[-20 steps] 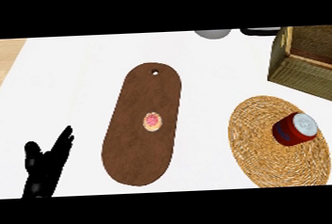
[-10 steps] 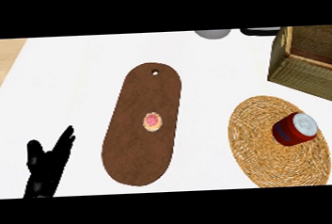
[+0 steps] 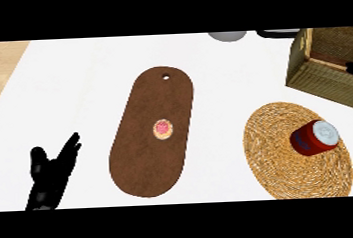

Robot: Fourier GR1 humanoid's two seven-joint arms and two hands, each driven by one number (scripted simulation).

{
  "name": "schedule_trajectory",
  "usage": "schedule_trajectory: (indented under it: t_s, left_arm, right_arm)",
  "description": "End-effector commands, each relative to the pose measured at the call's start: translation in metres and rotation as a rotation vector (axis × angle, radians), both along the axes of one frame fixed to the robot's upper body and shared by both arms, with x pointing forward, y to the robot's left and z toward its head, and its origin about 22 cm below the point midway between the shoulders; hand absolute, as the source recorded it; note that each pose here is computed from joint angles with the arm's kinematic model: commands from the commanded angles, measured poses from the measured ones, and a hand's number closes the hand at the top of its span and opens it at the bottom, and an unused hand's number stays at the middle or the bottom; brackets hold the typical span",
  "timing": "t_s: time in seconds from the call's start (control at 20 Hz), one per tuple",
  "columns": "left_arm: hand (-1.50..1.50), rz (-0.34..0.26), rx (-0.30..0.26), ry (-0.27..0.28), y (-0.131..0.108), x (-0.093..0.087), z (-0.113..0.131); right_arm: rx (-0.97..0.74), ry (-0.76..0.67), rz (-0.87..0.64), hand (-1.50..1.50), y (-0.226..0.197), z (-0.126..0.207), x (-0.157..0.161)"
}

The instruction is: Pick the can from the placemat and place it in the basket

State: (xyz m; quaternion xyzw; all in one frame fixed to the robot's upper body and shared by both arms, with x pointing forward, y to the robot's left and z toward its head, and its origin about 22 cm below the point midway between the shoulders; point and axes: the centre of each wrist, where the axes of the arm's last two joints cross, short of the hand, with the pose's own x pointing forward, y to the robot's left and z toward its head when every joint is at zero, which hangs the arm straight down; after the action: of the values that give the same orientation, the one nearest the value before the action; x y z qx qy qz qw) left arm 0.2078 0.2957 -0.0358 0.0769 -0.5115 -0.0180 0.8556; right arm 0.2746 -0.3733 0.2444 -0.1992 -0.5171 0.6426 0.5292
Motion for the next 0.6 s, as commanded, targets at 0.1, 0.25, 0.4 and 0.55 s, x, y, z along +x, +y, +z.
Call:
schedule_trajectory:
  t_s: [0.1, 0.25, 0.4, 0.55]
  left_arm:
    - [0.0, 0.005, -0.011, 0.057, 0.011, -0.001, -0.018]
    - [0.0, 0.017, -0.002, 0.065, 0.0, -0.016, -0.022]
    - [0.0, 0.011, -0.025, 0.06, 0.014, -0.003, -0.012]
    - [0.0, 0.012, -0.011, 0.077, -0.003, -0.001, -0.018]
  right_arm:
    - [-0.034, 0.008, 0.013, -1.5, 0.006, -0.049, -0.003]
    - [-0.083, 0.027, -0.01, -1.5, 0.008, -0.057, -0.011]
    - [-0.071, 0.027, -0.006, -1.5, 0.014, -0.071, 0.004]
    - [-0.058, 0.023, -0.011, -1.5, 0.002, -0.08, 0.01]
